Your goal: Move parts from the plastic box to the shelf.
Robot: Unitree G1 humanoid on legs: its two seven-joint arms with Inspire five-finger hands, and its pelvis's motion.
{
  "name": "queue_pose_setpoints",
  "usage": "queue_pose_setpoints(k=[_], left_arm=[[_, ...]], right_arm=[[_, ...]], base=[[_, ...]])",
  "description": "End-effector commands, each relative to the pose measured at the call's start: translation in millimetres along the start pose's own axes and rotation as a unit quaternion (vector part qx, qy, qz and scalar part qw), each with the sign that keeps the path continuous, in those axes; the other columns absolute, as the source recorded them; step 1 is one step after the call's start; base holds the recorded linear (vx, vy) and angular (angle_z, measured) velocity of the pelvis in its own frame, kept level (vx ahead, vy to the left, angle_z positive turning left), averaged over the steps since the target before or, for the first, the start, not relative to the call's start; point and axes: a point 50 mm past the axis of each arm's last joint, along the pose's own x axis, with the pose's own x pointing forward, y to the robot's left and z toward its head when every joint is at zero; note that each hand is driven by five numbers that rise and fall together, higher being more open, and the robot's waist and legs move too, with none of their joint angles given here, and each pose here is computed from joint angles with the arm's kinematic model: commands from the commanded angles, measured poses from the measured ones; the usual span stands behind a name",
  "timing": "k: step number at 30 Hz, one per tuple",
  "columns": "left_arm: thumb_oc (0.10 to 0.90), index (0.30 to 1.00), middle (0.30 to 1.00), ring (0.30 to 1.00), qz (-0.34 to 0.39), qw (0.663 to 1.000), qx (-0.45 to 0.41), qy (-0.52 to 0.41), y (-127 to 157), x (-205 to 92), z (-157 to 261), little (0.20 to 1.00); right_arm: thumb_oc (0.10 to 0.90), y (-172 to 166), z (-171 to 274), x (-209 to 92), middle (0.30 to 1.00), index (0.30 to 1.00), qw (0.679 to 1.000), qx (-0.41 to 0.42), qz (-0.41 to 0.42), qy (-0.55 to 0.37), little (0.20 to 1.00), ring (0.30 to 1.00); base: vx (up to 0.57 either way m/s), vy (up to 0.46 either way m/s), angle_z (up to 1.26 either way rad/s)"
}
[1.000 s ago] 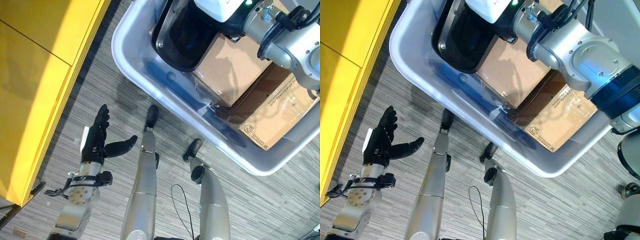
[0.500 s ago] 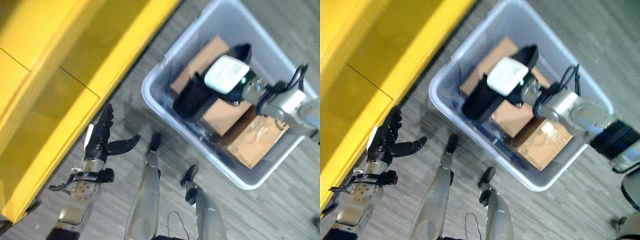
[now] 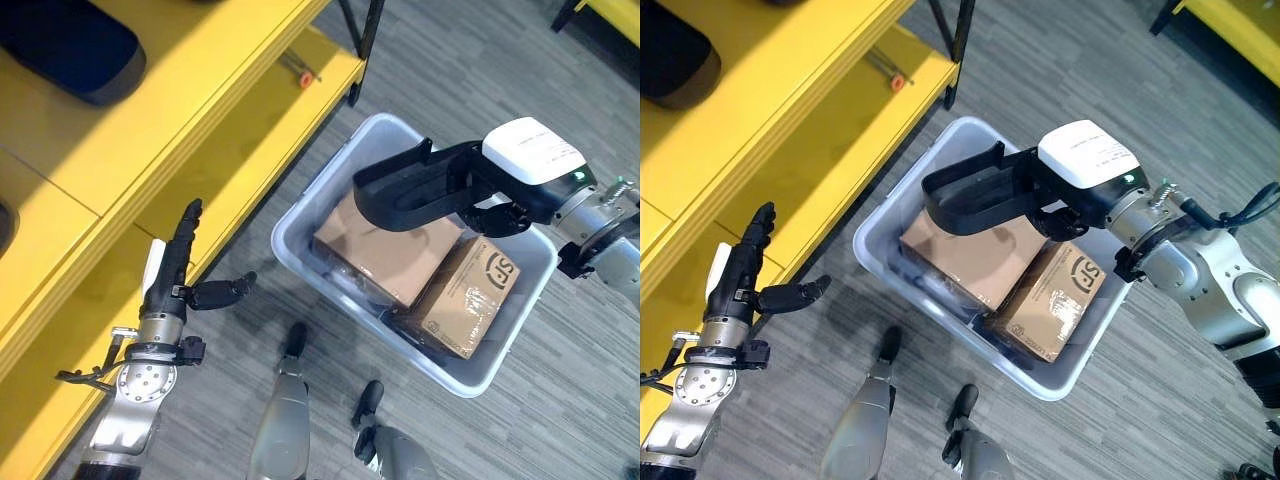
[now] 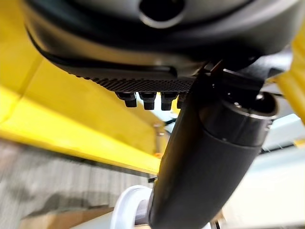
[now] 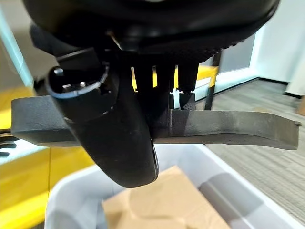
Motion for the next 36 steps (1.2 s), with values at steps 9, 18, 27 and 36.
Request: queue_pose_setpoints(k=[9,18,27,36], left_arm=[[0.900,1.000,1.000,1.000,0.023,0.973,0.144,-0.179,14,8,53,1.000],[0.900,1.000,1.000,1.000,0.028,0.958,0.171,-0.229,9,16,71,1.000],[0.900,1.000,1.000,1.000,0.032,0.930,0.211,-0.299,5,26,95,1.000],[0.900,1.000,1.000,1.000,0.045,0.898,0.261,-0.352,3,30,112,1.000]], right_arm=[[0.400,-23,11,4,0.300,0.300,0.970,0.165,-0.174,-0.042,0.300,0.300],[0.400,-19,18,15,0.300,0.300,0.958,0.212,-0.181,-0.062,0.300,0.300],[0.400,-19,23,18,0.300,0.300,0.960,0.208,-0.168,-0.080,0.300,0.300],[0.400,-11,26,22,0.300,0.300,0.962,0.214,-0.147,-0.089,0.300,0.300]], base=[[0.03,0.004,-0.24],[0.02,-0.012,-0.21],[0.01,0.000,-0.04],[0.00,0.003,-0.02]])
